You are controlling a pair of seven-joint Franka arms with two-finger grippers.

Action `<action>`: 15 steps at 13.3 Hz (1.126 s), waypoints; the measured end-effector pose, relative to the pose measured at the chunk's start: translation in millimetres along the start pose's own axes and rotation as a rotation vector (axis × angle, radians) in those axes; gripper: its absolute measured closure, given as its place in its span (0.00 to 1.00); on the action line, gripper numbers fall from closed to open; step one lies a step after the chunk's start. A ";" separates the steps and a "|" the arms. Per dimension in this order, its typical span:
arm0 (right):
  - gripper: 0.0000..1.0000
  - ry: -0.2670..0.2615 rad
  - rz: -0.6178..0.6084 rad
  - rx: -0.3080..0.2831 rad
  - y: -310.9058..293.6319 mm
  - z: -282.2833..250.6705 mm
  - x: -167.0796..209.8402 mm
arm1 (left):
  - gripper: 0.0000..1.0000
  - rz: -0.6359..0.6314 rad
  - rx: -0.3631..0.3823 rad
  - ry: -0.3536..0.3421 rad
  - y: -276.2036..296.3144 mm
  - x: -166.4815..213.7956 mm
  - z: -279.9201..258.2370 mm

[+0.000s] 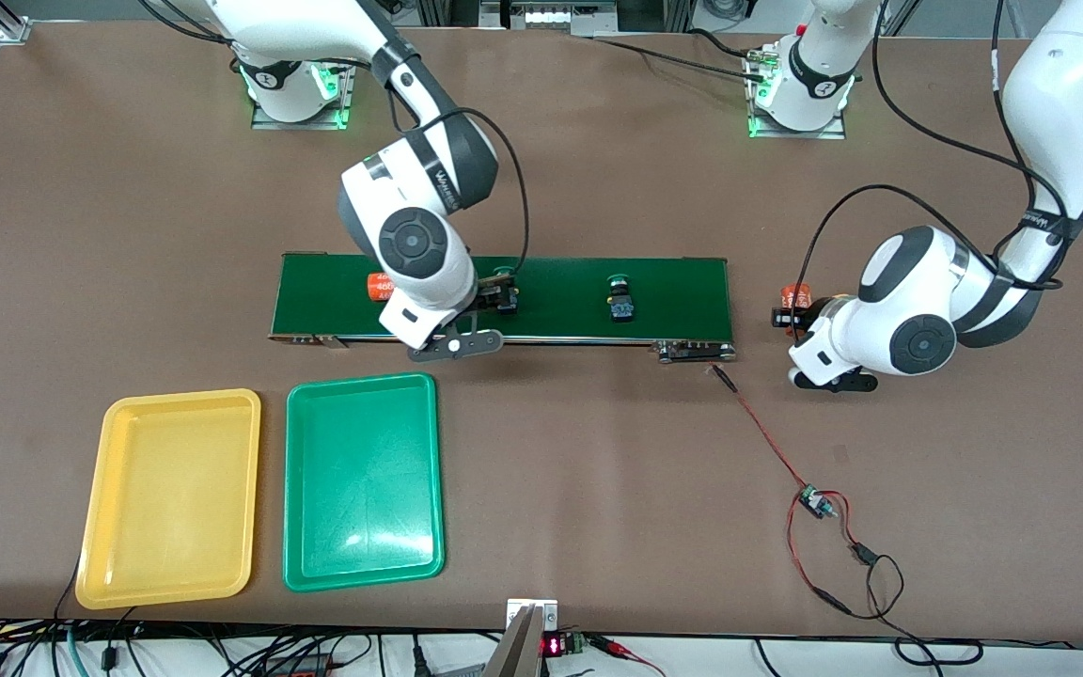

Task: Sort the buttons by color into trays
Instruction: 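Carry the button to the green tray while the left gripper places the capacitor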

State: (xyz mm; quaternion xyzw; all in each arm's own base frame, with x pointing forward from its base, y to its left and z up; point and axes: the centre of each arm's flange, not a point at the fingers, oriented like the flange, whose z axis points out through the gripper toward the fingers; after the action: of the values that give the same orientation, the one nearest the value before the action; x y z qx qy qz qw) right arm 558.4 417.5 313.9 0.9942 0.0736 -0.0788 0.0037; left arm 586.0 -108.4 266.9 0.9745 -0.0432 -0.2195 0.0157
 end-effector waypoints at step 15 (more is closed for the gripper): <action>0.41 -0.072 0.106 -0.065 -21.3 77.7 -24.6 | 0.50 0.979 0.285 0.045 179.1 -54.0 -28.5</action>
State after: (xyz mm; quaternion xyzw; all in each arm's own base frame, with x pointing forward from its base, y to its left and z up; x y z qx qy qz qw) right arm 519.2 433.5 241.2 0.9925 0.0231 -0.1118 0.0429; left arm 535.8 -281.5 324.5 0.8370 -0.5239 -0.1572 -0.0156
